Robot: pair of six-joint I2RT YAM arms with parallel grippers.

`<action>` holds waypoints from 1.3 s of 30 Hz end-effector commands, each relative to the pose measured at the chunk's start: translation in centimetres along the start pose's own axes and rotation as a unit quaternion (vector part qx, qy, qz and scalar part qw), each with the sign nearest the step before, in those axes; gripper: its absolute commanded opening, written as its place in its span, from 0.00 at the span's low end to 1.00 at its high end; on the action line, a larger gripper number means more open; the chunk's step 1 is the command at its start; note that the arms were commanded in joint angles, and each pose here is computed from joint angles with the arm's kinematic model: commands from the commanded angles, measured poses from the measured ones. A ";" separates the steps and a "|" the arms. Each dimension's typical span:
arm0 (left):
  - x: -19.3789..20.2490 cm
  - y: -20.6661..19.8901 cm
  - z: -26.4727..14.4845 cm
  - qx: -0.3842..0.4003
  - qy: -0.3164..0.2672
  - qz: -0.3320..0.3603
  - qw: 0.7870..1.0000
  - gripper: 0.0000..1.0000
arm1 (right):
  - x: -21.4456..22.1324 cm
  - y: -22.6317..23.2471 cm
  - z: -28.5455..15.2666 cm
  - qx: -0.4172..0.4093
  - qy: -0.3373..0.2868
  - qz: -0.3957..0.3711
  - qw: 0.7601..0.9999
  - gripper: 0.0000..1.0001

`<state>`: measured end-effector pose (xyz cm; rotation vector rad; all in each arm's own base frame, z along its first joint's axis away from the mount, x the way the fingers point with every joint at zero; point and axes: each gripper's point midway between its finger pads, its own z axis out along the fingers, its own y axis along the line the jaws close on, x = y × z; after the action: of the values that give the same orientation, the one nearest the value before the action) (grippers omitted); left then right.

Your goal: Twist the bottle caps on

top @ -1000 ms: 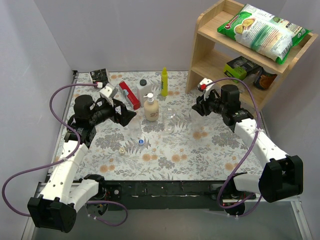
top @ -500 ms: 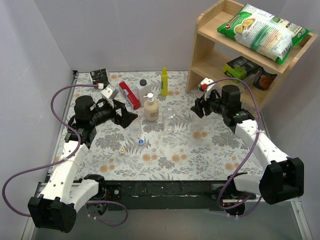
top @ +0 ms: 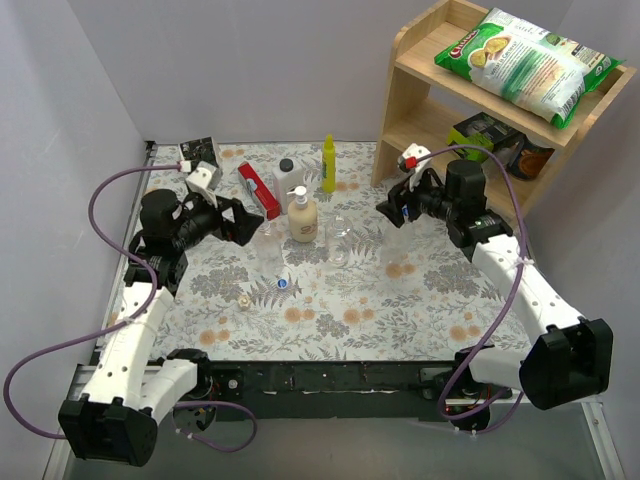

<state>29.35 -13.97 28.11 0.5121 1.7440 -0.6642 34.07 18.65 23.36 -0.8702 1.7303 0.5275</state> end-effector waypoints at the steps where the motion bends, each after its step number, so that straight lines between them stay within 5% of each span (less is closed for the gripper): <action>1: -4.6 6.1 -2.5 -0.164 -0.045 -0.028 0.985 0.98 | -11.4 2.6 -0.1 -0.054 -0.122 -0.060 0.989 0.74; 5: -6.6 9.8 -5.0 -0.249 -0.062 -0.053 0.965 0.98 | -14.6 8.2 3.7 -0.156 -0.171 -0.091 0.969 0.76; 9: -6.9 11.4 -7.6 -0.250 -0.049 -0.110 0.961 0.98 | -15.4 12.5 7.3 -0.232 -0.189 -0.079 0.951 0.79; 25: -4.5 6.8 -9.4 -0.196 0.016 -0.071 0.978 0.98 | -13.4 21.1 16.8 -0.346 -0.212 -0.051 0.913 0.88; 34: -3.8 5.5 -9.6 -0.176 0.021 -0.062 0.982 0.98 | -8.4 24.9 19.4 -0.397 -0.162 -0.022 0.903 0.86; 37: -3.3 5.0 -9.0 -0.149 0.027 -0.059 0.987 0.98 | -7.8 24.6 19.8 -0.388 -0.153 -0.019 0.909 0.62; 38: -2.9 4.8 -8.8 -0.135 0.032 -0.049 0.989 0.98 | -8.5 24.5 19.4 -0.386 -0.159 -0.021 0.909 0.44; 39: -2.6 4.7 -8.6 -0.124 0.036 -0.046 0.991 0.98 | -9.1 24.4 19.1 -0.386 -0.159 -0.018 0.908 0.36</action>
<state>27.56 -3.34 31.92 0.1678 1.9077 -0.4235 28.33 50.39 19.73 -1.2974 1.2813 1.3123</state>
